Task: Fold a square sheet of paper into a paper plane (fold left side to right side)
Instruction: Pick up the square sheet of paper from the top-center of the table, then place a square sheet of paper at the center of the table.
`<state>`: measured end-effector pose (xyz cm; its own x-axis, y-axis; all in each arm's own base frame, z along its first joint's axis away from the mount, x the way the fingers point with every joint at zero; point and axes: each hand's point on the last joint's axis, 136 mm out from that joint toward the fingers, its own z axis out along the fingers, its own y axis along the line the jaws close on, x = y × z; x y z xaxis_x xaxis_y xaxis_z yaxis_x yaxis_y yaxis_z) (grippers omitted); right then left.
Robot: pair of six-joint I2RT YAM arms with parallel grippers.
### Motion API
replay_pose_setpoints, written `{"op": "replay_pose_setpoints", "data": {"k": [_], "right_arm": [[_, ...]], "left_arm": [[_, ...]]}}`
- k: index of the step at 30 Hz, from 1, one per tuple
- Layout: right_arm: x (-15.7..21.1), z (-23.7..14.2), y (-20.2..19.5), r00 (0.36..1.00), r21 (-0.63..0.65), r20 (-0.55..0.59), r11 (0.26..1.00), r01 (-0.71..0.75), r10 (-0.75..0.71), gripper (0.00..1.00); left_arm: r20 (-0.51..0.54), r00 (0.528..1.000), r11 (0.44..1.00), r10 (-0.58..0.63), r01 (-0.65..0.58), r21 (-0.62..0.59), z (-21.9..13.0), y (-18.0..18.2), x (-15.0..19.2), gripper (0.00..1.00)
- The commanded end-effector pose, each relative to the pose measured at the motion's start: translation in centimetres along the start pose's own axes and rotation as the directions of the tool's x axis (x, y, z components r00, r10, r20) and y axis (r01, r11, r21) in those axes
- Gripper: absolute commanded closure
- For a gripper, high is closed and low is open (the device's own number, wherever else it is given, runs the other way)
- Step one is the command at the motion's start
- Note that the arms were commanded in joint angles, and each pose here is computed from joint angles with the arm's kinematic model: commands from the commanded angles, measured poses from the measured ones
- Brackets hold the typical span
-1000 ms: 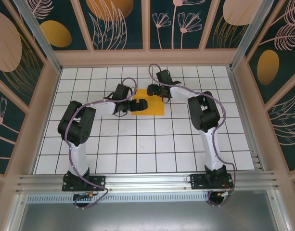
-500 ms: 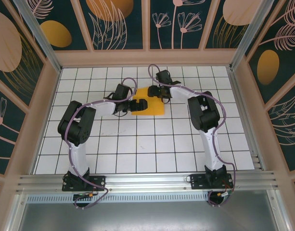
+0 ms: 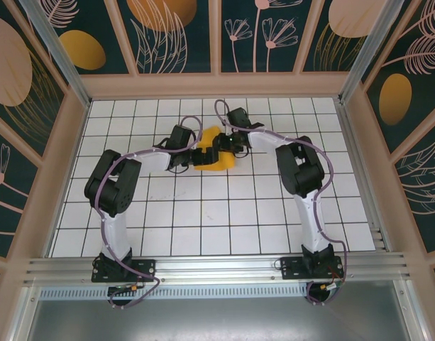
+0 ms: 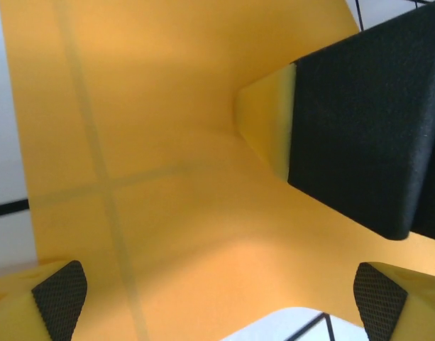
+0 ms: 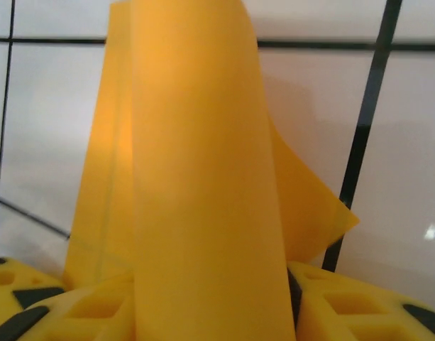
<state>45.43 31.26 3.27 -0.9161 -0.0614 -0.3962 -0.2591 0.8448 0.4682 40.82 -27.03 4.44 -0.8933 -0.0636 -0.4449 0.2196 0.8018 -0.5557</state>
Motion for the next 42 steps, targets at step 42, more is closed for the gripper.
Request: {"op": "replay_pose_setpoints", "data": {"k": [42], "right_arm": [[6.0,-32.7,18.3,0.796,-0.661,0.475,0.445,0.604,-0.375,0.72]], "left_arm": [[0.444,0.829,0.536,0.340,-0.558,0.633,-24.4,-20.2,-0.1,0.20]]}}
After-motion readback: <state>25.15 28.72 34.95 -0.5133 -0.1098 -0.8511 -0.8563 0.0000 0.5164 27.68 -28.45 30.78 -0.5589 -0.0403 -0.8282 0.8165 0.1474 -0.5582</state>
